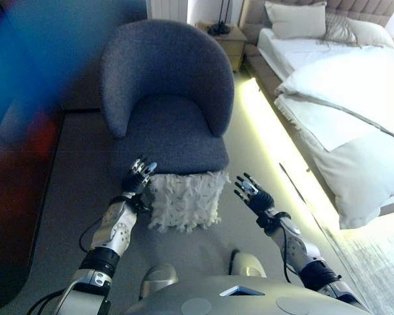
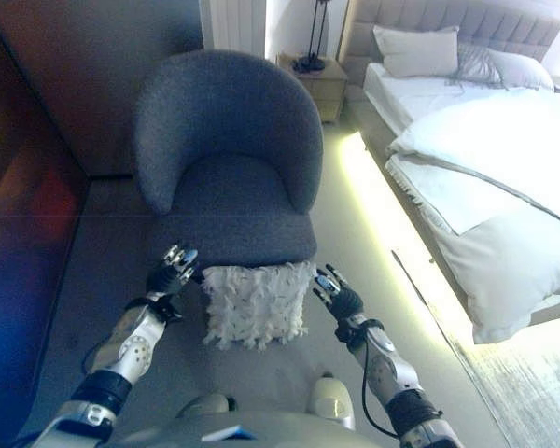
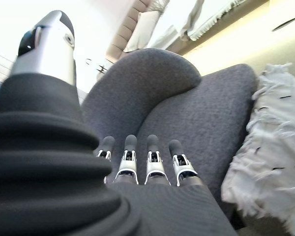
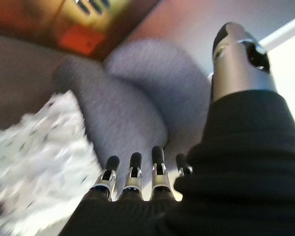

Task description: Pick up the cushion and take it to the sofa

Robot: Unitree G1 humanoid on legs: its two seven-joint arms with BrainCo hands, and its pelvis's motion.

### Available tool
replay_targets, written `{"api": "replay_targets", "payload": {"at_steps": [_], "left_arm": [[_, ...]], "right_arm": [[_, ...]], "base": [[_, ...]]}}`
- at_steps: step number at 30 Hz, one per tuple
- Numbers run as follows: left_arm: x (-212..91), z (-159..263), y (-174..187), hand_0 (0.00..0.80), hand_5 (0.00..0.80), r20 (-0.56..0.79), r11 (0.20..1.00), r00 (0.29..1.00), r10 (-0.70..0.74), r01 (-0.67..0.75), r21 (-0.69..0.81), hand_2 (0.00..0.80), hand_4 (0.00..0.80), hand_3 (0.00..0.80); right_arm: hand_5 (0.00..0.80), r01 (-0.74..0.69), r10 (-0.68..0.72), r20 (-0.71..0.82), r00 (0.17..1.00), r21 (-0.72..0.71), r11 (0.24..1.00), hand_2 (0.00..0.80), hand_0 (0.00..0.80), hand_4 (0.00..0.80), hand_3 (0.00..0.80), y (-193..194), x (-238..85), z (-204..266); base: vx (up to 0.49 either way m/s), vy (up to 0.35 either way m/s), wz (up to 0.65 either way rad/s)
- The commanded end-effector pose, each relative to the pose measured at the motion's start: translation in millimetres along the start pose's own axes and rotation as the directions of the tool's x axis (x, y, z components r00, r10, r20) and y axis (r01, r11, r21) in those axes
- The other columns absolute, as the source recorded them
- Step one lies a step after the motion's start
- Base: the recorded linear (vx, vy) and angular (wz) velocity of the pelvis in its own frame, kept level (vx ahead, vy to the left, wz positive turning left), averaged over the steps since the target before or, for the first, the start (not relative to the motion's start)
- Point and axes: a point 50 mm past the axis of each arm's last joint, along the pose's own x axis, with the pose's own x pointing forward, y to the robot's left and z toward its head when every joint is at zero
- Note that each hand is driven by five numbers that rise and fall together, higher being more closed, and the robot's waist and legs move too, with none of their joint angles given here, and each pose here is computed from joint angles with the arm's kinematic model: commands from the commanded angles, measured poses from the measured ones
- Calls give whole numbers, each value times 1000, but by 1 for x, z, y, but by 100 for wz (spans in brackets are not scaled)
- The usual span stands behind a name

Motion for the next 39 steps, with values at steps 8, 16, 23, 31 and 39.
{"api": "replay_targets", "payload": {"at_steps": [8, 16, 23, 31, 39], "left_arm": [[4, 20, -22, 0, 0, 122, 997, 991, -51, 44, 59, 0, 0, 0], [-5, 22, -18, 0, 0, 171, 999, 985, -18, 25, -40, 0, 0, 0], [-11, 17, -14, 0, 0, 165, 996, 984, -66, 75, -49, 0, 0, 0], [-15, 16, -3, 0, 0, 138, 994, 987, -82, 91, -57, 0, 0, 0], [-15, 15, 3, 0, 0, 136, 997, 987, -82, 83, -3, 0, 0, 0]], "right_arm": [[0, -101, 98, 91, 991, 35, 994, 0, 0, 0, 0, 1, -2, 25], [0, -111, 115, 52, 992, -82, 990, 0, 0, 0, 0, -2, -8, 34], [0, -88, 94, 105, 990, -65, 994, 0, 0, 0, 0, 0, -11, 33], [0, -52, 59, 116, 992, -66, 997, 0, 0, 0, 0, -7, -23, 22], [0, -41, 46, 108, 993, -43, 998, 0, 0, 0, 0, -9, -31, 11]], "base": [[424, -251, 19], [384, -263, -20], [210, -59, 3], [190, 77, 49], [115, 176, -32]]}}
